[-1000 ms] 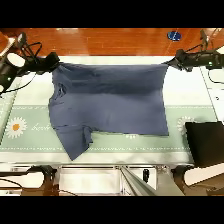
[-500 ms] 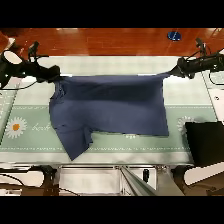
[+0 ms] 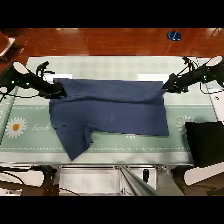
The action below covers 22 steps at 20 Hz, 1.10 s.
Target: Fold the shirts.
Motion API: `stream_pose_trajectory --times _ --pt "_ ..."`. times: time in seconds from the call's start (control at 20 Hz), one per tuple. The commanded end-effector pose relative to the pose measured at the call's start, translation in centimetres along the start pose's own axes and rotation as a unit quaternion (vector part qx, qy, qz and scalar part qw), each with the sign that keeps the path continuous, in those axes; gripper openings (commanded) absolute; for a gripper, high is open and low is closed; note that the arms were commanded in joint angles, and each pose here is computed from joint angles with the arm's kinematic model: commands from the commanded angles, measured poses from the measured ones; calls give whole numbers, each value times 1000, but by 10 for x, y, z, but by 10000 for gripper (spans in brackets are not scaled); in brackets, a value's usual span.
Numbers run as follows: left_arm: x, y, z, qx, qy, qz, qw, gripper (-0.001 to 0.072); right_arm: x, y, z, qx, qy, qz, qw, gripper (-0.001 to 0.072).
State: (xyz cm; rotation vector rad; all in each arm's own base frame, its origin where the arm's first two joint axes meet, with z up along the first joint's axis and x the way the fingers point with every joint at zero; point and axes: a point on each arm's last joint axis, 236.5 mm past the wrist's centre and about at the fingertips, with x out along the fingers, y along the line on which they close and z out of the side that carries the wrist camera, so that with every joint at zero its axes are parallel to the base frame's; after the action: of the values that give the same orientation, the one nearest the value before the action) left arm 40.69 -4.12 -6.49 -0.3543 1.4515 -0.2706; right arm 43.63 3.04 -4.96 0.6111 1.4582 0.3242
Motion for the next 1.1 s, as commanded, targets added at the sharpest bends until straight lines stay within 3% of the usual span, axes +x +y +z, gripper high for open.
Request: stream_pose_trajectory --times 0.0,0.3,0.55,0.7,1.05 --pt "-25 0 -17 -3 44 -4 999 506 -13 3 -17 25 26 7 999 412" --pt "-81 37 -74 -60 -24 8 998 506 -109 -37 -42 28 -107 -98 989 413" --pt "-44 55 -175 -224 -35 -45 973 506 -74 -29 -113 65 -187 -43 979 413" --pt "-24 39 -194 -254 -41 -94 962 506 -42 -15 -149 78 -174 1 982 413" --pt "10 28 -199 -268 -48 -134 953 505 -19 -10 -166 77 -148 9 986 412"
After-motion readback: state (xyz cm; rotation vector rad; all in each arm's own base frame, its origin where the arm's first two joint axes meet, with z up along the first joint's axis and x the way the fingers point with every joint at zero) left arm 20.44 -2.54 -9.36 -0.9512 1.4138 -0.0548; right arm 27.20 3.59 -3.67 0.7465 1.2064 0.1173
